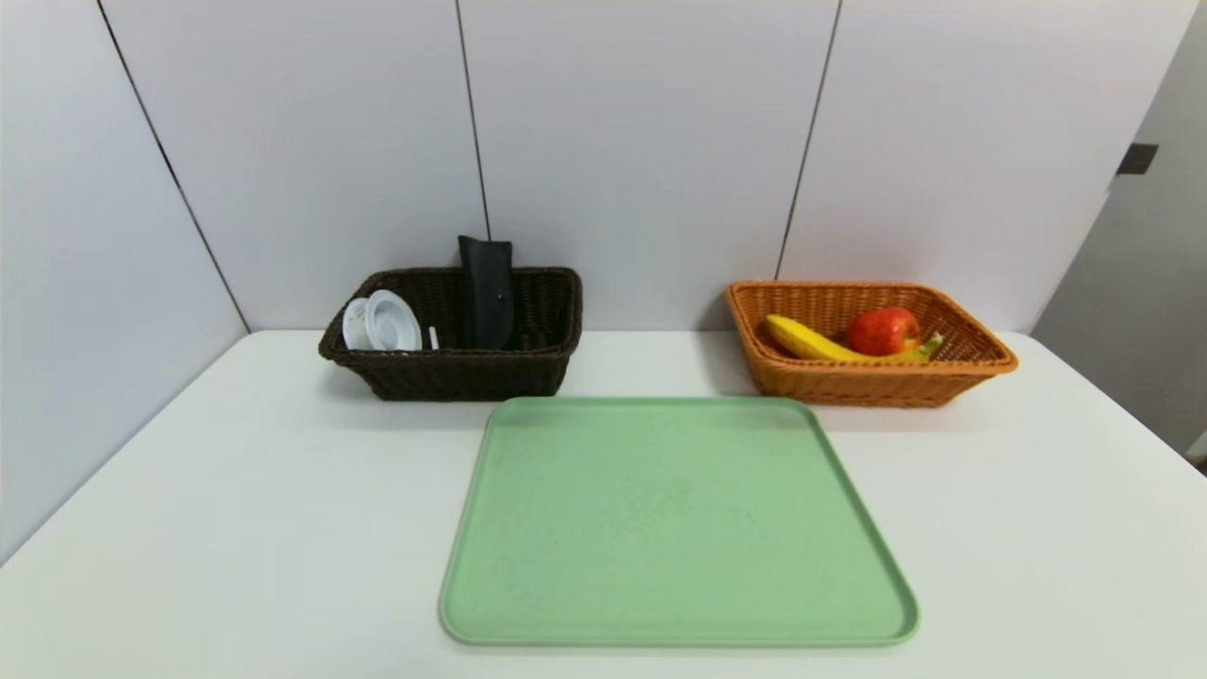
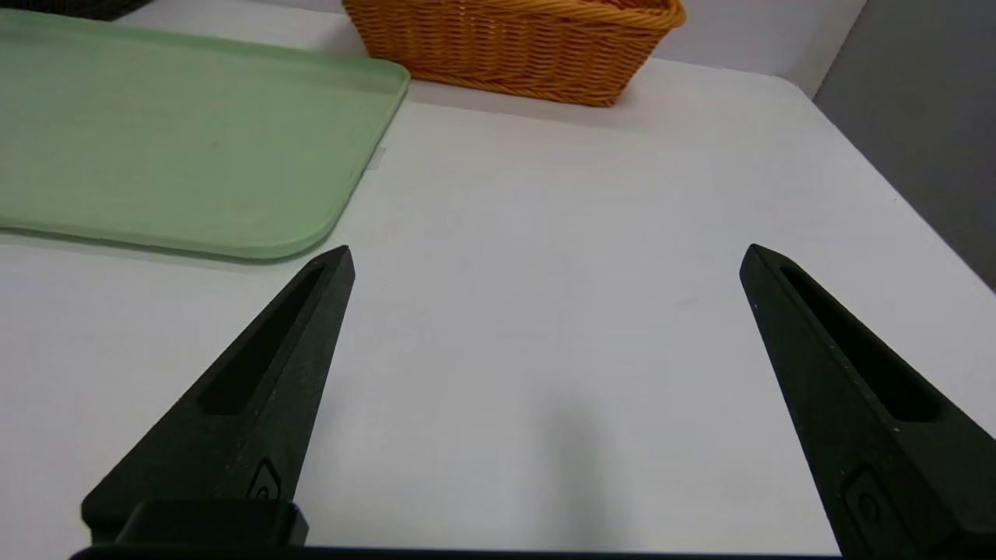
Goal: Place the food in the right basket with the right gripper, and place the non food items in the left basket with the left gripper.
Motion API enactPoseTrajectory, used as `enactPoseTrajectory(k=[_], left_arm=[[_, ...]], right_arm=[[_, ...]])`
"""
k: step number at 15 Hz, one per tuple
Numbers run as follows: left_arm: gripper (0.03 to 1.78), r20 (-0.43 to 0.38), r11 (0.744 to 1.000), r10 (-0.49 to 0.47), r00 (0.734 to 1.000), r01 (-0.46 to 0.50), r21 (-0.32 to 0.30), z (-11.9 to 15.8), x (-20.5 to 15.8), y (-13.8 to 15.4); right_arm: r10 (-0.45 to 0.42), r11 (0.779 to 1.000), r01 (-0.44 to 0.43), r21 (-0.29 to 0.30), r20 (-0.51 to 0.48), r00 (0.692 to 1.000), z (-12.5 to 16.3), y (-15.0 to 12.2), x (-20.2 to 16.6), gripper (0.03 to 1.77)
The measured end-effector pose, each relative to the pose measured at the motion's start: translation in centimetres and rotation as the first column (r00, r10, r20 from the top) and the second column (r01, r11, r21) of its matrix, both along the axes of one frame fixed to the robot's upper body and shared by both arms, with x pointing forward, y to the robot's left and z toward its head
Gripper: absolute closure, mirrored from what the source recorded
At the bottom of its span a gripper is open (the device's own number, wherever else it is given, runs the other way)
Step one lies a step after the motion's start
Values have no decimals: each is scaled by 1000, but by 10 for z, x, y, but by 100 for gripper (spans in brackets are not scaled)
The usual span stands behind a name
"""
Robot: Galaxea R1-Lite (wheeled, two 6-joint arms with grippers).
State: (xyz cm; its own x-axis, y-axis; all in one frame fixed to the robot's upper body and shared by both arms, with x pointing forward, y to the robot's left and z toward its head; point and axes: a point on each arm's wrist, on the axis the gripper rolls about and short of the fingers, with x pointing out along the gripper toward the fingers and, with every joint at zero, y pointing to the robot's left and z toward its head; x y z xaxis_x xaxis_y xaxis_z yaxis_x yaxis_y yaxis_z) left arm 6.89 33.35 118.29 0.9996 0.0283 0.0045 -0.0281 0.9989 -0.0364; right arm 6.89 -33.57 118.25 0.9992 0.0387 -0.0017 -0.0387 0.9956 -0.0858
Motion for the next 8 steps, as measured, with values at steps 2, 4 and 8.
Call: enactPoseTrajectory(k=[2, 4, 8], left_arm=[[12, 7, 998, 20, 1000, -20, -64, 1, 0, 0], [12, 8, 997, 21, 1000, -21, -68, 1, 0, 0], [12, 8, 997, 21, 1000, -20, -69, 1, 0, 0]], right_arm=[[-36, 996, 36, 85, -3, 999, 0, -1, 0, 9], [-38, 994, 38, 104, 5, 999, 1, -1, 0, 9], [-40, 993, 39, 108, 6, 999, 1, -1, 0, 9]])
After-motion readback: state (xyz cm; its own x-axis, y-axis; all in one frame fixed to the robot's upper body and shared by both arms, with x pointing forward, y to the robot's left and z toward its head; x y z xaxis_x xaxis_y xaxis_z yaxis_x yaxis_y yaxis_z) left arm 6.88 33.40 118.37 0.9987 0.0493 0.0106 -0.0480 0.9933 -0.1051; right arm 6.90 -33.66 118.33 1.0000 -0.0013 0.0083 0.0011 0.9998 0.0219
